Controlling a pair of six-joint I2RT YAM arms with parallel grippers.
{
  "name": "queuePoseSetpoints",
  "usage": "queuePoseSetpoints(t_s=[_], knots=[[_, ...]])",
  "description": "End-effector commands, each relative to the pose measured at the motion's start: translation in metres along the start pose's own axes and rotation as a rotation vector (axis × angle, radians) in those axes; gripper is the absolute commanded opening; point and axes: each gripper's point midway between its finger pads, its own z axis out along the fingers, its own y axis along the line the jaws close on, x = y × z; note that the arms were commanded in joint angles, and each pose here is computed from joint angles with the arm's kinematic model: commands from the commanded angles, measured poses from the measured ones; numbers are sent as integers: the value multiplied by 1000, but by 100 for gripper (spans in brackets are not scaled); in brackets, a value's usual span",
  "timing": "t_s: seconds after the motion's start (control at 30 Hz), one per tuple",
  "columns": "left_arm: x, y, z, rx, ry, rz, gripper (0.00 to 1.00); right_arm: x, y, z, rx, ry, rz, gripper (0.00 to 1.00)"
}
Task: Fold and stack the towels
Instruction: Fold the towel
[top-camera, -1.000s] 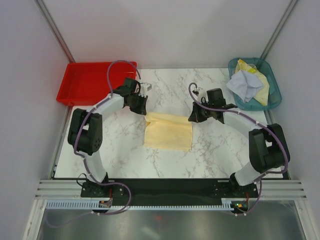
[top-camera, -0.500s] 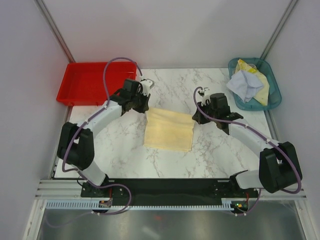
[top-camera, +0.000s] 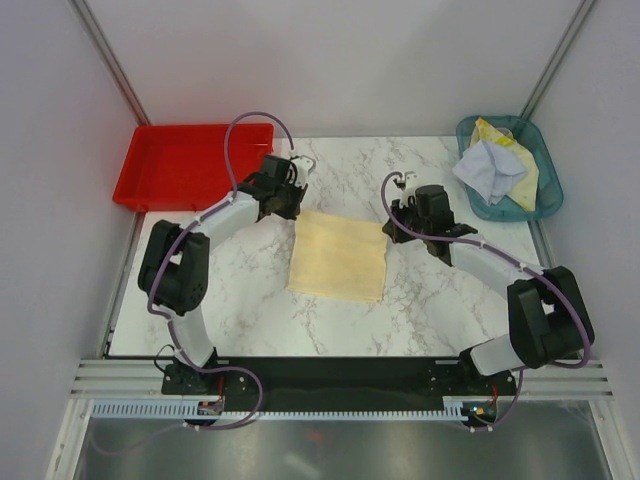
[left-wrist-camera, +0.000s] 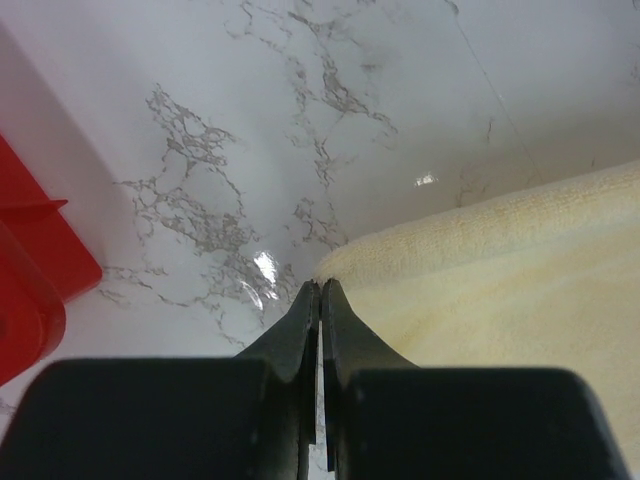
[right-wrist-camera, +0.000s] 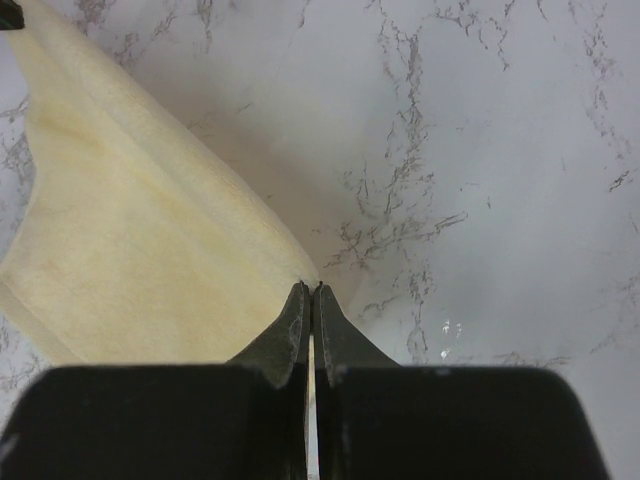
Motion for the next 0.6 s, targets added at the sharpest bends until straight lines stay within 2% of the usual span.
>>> queuePoseSetpoints(t_s=[0.0, 0.17, 0.57], knots=[[-34, 15, -8, -85, -118, 64, 2, -10, -6, 2, 24, -58, -26, 0], [-34, 22, -21, -192, -165, 85, 2, -9, -10, -5, 50, -93, -26, 0], [-20, 2, -28, -265, -198, 112, 2, 0, -2, -20, 17, -122, 5, 0]])
